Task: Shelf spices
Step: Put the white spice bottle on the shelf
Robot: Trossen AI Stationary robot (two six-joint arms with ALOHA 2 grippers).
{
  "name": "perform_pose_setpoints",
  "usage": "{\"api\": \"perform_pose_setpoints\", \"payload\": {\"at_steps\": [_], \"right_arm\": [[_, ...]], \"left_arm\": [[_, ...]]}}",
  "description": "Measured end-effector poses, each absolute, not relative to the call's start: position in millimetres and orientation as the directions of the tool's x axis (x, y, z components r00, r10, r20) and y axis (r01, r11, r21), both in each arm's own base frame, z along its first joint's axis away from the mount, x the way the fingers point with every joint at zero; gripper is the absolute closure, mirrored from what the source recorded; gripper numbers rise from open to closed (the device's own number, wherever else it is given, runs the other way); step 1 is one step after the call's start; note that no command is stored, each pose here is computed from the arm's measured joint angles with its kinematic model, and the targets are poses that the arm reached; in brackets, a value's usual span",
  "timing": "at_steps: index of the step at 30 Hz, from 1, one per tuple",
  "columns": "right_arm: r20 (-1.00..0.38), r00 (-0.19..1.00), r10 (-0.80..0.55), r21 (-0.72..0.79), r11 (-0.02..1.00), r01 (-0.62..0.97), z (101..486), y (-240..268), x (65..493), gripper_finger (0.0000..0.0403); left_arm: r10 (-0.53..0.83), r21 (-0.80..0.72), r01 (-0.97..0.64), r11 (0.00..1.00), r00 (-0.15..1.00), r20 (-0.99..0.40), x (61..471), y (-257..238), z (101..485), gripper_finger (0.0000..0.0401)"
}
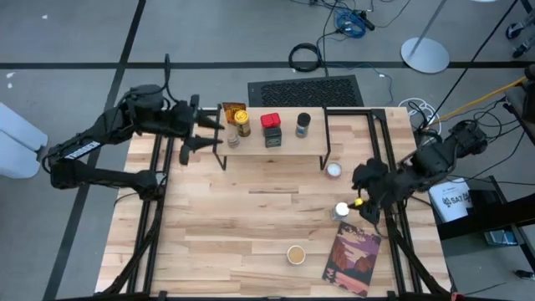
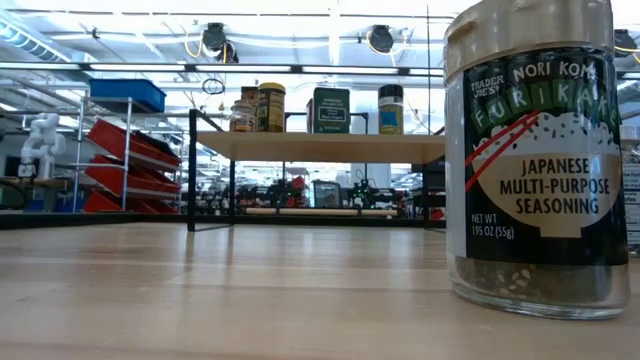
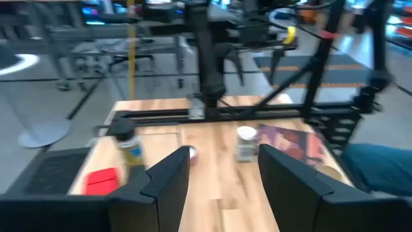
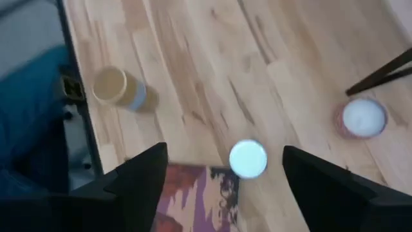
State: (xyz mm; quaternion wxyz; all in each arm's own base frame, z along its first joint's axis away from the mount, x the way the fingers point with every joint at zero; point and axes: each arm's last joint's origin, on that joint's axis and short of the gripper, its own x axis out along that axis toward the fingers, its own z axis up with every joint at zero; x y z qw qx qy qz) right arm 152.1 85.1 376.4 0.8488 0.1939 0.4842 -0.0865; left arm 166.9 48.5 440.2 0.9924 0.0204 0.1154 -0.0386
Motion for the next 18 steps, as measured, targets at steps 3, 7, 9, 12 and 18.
{"api": "perform_pose_setpoints", "payload": {"at_steps": [3,7,9,12,18], "right_arm": [[-0.896,0.444,0.002,0.174,0.921,0.348,365,97,159,0.0081],[-0.943,0.31,-0.124,0.035,0.887,0.46,351,100,162,0.0048],[-0.951,0.256,-0.171,-0.019,0.864,0.504,346,101,164,0.004],[-0.957,0.224,-0.184,-0.041,0.849,0.526,342,103,167,0.0038],[-0.97,0.189,-0.154,-0.083,0.938,0.338,334,108,179,0.0043]], "left_arm": [[-0.121,0.024,0.131,0.991,0.959,-0.256,174,40,434,0.0206],[-0.158,0.01,0.169,0.986,0.941,-0.299,186,29,425,0.0206],[-0.178,-0.009,0.185,0.983,0.93,-0.322,193,23,421,0.0206],[-0.211,-0.017,0.22,0.975,0.91,-0.357,204,15,415,0.0206],[-0.232,-0.016,0.248,0.969,0.881,-0.413,223,2,403,0.0206]]}}
